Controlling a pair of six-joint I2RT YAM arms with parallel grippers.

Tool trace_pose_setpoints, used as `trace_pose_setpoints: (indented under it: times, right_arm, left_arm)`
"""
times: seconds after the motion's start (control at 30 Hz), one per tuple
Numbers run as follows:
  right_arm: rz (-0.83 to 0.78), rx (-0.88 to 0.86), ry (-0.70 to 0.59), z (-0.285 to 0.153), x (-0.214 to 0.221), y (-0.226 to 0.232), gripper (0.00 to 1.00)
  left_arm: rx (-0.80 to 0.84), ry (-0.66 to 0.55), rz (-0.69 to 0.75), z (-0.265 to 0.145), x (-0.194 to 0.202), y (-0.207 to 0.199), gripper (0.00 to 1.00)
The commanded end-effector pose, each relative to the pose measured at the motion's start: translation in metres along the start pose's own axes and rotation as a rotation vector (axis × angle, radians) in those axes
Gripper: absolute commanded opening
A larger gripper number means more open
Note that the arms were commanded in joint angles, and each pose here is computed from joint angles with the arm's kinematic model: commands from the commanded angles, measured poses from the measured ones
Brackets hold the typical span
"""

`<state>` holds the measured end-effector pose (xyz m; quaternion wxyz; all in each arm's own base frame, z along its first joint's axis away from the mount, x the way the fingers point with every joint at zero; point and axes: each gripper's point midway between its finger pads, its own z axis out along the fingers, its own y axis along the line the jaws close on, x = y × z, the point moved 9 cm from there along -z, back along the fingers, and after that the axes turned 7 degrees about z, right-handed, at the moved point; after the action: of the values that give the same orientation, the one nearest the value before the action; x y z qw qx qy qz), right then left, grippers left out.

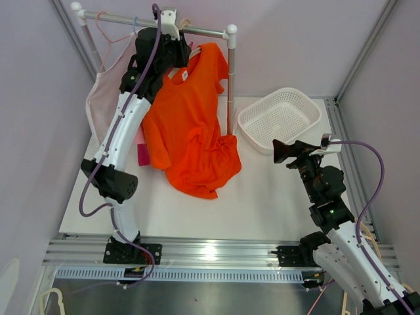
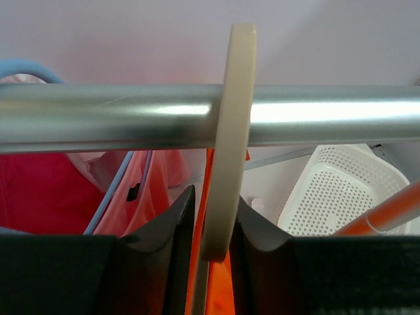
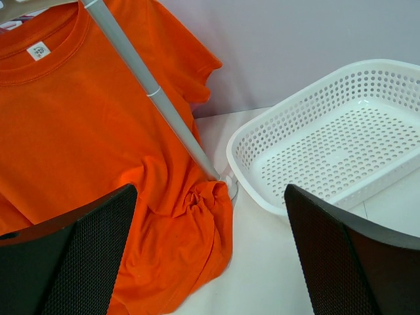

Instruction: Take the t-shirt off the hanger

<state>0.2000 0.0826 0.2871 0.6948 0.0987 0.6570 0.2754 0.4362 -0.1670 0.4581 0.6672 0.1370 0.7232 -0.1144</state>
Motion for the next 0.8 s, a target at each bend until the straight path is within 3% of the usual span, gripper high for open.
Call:
trace_pose_setpoints:
  times: [0.0, 0.1, 0.2, 0.47, 0.57, 0.63, 0.73, 0.77]
  right_arm:
    - [-0.003, -0.016, -0.063, 0.001, -0.020, 0.008, 1.00]
    - [-0.003, -0.012, -0.062, 0.001, -0.019, 0.008, 1.00]
    - [-0.002, -0.022, -0.060, 0.002, -0.019, 0.009, 1.00]
    - [-0.003, -0.031, -0.036, 0.006, -0.016, 0.009, 0.99]
    - [-0.002, -0.042, -0.018, 0.008, -0.014, 0.011, 1.00]
    - [-0.005, -0.057, 0.001, 0.013, -0.015, 0.015, 1.00]
    - [-0.060, -0.277, 0.165, 0.022, -0.006, 0.039, 0.99]
    - [-0.065, -0.403, 0.225, 0.021, -0.014, 0.066, 0.99]
  left_arm:
    - [0.022, -0.073, 0.000, 0.006, -0.013, 0.004, 0.27]
    - [0.025, -0.075, -0.006, 0.006, -0.013, 0.003, 0.01]
    - [-0.007, -0.102, -0.016, -0.004, -0.025, 0.006, 0.01]
    - [-0.100, -0.283, -0.018, -0.083, -0.091, 0.013, 0.01]
    - [-0.133, -0.320, -0.068, -0.107, -0.098, 0.014, 0.01]
    - [-0.180, -0.285, -0.087, -0.103, -0.081, 0.013, 0.01]
    - [-0.297, -0.233, -0.088, -0.110, -0.069, 0.004, 0.01]
    - [-0.429, -0.186, -0.085, -0.113, -0.060, 0.009, 0.01]
